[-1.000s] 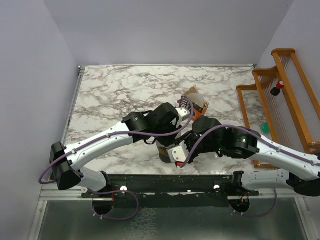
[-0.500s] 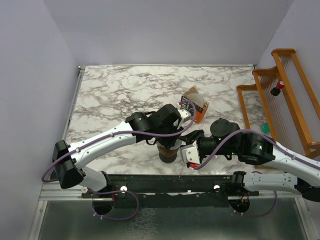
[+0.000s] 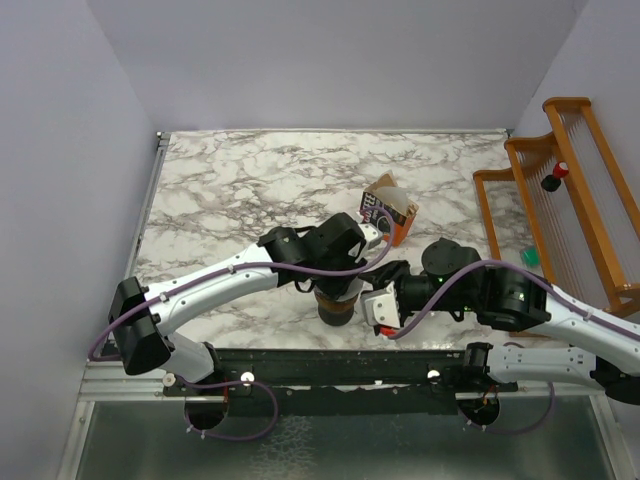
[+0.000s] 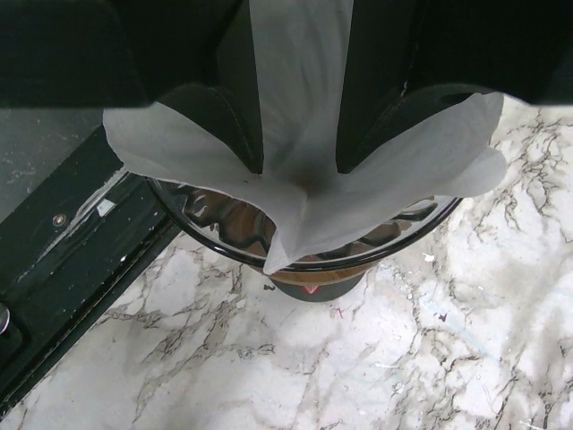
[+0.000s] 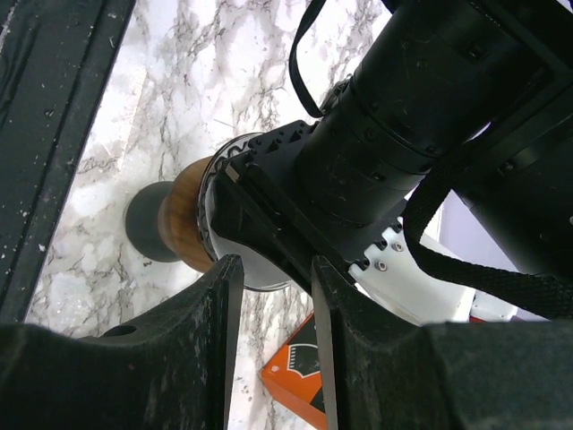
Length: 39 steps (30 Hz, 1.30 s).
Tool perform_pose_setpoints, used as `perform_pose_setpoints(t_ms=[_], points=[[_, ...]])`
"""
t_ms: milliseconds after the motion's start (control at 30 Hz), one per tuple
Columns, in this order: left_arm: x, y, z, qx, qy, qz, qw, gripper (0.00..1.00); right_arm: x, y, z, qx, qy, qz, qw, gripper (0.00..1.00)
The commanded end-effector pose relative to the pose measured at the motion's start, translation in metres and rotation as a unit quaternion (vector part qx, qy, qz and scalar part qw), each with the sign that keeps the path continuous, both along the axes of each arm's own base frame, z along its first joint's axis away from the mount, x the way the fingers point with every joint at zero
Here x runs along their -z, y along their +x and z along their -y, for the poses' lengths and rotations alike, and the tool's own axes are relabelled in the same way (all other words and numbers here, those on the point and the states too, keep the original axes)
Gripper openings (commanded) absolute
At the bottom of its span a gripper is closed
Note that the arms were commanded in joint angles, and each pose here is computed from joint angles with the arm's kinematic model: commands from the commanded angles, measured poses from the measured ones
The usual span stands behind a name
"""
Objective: Place the coffee filter in the dripper
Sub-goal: Place the coffee filter in the coffee dripper.
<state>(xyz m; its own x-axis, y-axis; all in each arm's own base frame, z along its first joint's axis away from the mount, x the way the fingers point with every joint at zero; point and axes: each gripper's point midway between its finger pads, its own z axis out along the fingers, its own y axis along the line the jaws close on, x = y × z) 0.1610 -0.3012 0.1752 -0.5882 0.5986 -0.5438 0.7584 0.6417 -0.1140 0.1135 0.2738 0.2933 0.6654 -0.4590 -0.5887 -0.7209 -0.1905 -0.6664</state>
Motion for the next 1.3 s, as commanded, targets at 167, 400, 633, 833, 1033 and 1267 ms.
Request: perform_pose_setpoints(t_ms=[167,400,633,833,1033,1267], points=[[0.014,-0.005,-0.004,0.003,0.01,-0.005,1.0,0.37,-0.001,0.002,0.0,0.014,0.011,-0.004,1.0,0.42],[0.019,-0.006,-0.003,0.008,0.01,-0.009,1.0,0.29,0.0,0.002,-0.001,0.015,0.01,-0.007,1.0,0.42],[0.025,-0.006,-0.003,0.01,0.017,-0.011,1.0,0.19,0.001,0.002,0.0,0.017,0.009,-0.009,1.0,0.42],[0.025,-0.01,-0.001,0.017,0.014,-0.021,1.0,0.06,0.001,0.002,0.001,0.018,0.009,-0.008,1.0,0.41],[0.024,-0.01,0.003,0.023,0.011,-0.022,0.999,0.0,0.002,0.002,0.001,0.019,0.009,-0.008,1.0,0.41],[0.016,-0.008,0.009,0.028,0.001,-0.019,0.999,0.0,0.002,0.003,0.002,0.021,0.008,-0.008,1.0,0.41]])
